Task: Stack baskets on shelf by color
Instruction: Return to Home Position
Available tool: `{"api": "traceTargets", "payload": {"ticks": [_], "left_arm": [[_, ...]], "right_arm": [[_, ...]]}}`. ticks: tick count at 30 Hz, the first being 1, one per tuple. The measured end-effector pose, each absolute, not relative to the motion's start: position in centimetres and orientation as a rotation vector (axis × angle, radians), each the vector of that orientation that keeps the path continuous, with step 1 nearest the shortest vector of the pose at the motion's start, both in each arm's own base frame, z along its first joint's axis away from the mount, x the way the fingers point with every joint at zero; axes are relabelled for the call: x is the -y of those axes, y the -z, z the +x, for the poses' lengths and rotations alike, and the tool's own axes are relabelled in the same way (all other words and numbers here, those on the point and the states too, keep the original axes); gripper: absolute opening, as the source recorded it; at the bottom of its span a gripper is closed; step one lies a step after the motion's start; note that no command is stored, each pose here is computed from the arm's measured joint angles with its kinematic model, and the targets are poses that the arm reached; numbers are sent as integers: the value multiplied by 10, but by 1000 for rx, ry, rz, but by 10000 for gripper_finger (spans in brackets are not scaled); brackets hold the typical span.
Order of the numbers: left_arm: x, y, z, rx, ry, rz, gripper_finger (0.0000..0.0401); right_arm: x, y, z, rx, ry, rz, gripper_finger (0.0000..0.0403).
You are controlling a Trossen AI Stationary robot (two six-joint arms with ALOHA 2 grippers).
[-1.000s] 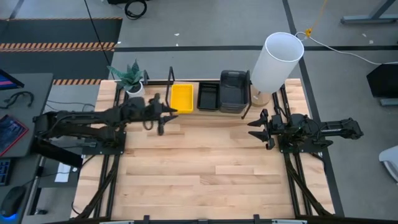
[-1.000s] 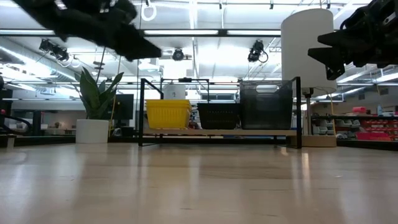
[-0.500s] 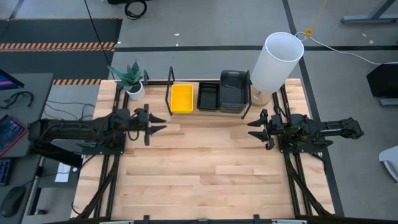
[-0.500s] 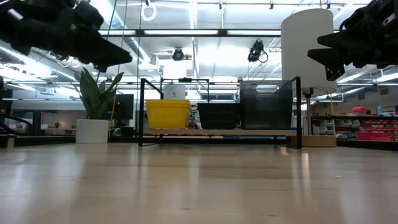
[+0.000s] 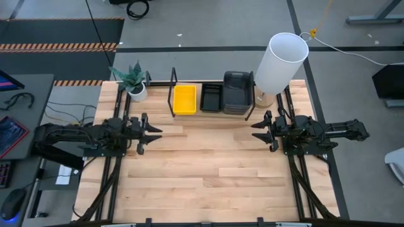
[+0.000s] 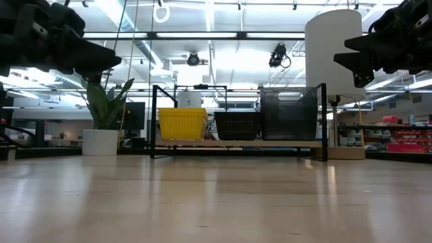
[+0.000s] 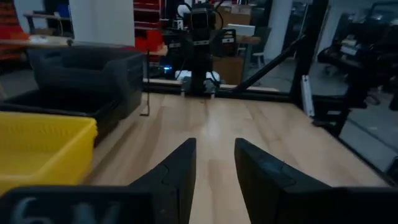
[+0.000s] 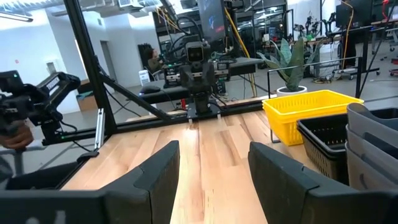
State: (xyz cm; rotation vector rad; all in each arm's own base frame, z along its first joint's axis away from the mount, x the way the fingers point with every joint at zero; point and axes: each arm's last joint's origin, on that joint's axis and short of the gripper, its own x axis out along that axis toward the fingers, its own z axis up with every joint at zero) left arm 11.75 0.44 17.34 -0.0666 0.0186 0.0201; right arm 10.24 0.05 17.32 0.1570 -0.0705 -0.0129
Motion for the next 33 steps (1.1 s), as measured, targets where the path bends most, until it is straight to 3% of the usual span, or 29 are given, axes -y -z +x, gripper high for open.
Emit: {"api": "traceTargets", "payload": {"ticks": [11,33], "left_arm": [[-2,-167,116,-25,-3,-411,117],[-2,-166,116,-26,-4,-401,117]], "right_arm": [[-1,-173,102,70,13,157,197],[-1,-173,102,70,13,157,197]]}}
